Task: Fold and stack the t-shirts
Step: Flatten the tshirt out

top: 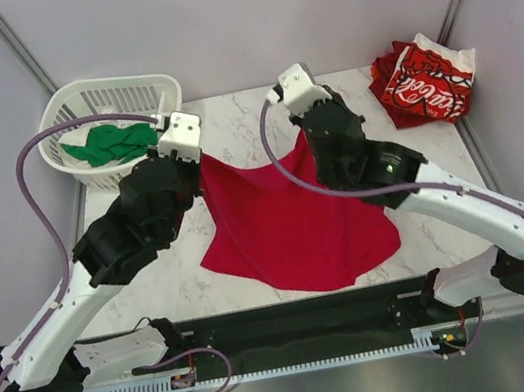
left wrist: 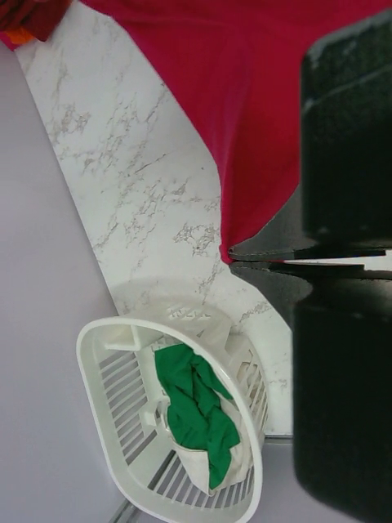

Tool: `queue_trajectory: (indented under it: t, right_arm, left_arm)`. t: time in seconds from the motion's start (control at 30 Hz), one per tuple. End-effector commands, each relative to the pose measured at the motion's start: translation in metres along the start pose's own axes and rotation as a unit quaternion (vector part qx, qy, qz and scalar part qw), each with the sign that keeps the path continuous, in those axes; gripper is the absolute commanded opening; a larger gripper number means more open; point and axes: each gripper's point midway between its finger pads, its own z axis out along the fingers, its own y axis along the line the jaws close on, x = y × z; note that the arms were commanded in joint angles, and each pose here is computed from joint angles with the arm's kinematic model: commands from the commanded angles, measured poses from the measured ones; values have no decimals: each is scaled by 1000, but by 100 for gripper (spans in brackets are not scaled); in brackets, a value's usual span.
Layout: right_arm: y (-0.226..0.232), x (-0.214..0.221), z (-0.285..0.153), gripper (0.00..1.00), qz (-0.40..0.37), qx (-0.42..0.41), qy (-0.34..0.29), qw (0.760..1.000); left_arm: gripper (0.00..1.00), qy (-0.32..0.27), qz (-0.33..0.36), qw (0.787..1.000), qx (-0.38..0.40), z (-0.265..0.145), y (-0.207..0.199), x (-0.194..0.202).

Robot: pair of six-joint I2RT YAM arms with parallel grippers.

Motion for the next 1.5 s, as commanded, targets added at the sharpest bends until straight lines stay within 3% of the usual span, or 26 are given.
queue_trajectory:
  t: [0.0, 0.03, 0.07, 0.13, 0.17, 0.2, 0.23, 0.27, 0.3, 0.33, 0.4, 0.53, 0.67, 0.77, 0.87, 0.97, 1.07, 1.1, 1.13, 1.23, 1.27, 1.3, 1.37, 1.4, 1.43, 1.47]
  right_arm:
    - [-75, 0, 33, 0, 173, 19, 23, 984]
    - [-56, -11, 42, 0, 216, -83, -8, 973]
    - [-83, 6, 62, 0, 288, -61, 7, 956]
    - [-72, -8, 57, 0, 323, -177, -26, 929]
    - [-77, -16, 49, 0, 308, -203, -52, 928]
    - [-93, -49, 10, 0, 296, -241, -137, 914]
    - [-68, -62, -24, 0, 257, -335, -196, 885]
    - [-75, -72, -47, 0, 241, -340, -245, 875]
    - [-112, -92, -80, 0, 252, -299, -323, 862]
    - [-124, -94, -87, 0, 251, -280, -337, 863]
    - [-130, -95, -92, 0, 223, -278, -328, 875]
    - [-149, -119, -123, 0, 206, -293, -368, 858]
    - [-157, -125, -128, 0, 207, -289, -372, 858]
    - [-151, -122, -108, 0, 208, -281, -352, 868]
    - [-129, -112, -64, 0, 200, -277, -312, 887]
    - [-95, -89, 1, 0, 195, -272, -240, 911]
    - [-59, -58, 71, 0, 202, -281, -163, 924]
    - [-41, -42, 103, 0, 219, -285, -130, 924]
    - [-31, -28, 123, 0, 225, -281, -106, 927]
    - [3, 36, 205, 0, 255, -250, -12, 934]
    - [5, 60, 230, 1, 267, -233, 21, 935]
    - [46, 120, 273, 31, 271, -238, 98, 928]
    - [35, 135, 318, 70, 314, -196, 131, 920]
    - [76, 210, 334, 82, 306, -196, 244, 899]
    - [46, 167, 349, 84, 319, -177, 194, 911]
    - [44, 170, 352, 86, 317, -171, 200, 911]
  left_arm:
    - [2, -66, -50, 996, -27, -19, 28, -35]
    - [2, -64, -52, 996, -20, -21, 27, -34]
    - [2, -65, -54, 996, -14, -23, 27, -34]
    - [2, -64, -54, 996, -13, -31, 33, -33]
    - [2, -62, -48, 997, -13, -36, 37, -31]
    - [2, -69, -41, 997, 9, -41, 35, -33]
    - [2, -96, -54, 994, 25, -59, 44, -41]
    - [2, -115, -63, 990, 43, -69, 46, -47]
    - [2, -141, -67, 985, 76, -82, 44, -54]
    - [2, -164, -70, 980, 86, -92, 48, -61]
    - [2, -226, -79, 965, 103, -119, 62, -80]
    - [2, -283, -66, 951, 104, -147, 83, -103]
    - [2, -332, -64, 935, 106, -172, 98, -121]
    - [2, -330, -52, 937, 103, -163, 92, -125]
    - [2, -275, -28, 959, 53, -120, 81, -114]
    - [2, -244, -1, 970, 8, -84, 71, -111]
    - [2, -170, 59, 982, -64, -27, 64, -81]
    - [2, -167, 41, 982, -73, -11, 65, -81]
    - [2, -130, 33, 986, -102, 9, 86, -65]
    - [2, -16, -13, 996, -86, 88, 96, 3]
    - [2, 47, -20, 996, -78, 129, 91, 43]
    - [2, 99, -25, 991, -91, 152, 98, 77]
    - [3, 189, -54, 972, -130, 180, 126, 132]
    - [24, 228, -102, 957, -146, 208, 137, 155]
    - [24, 277, -114, 943, -143, 203, 136, 171]
    - [24, 279, -128, 940, -151, 207, 139, 171]
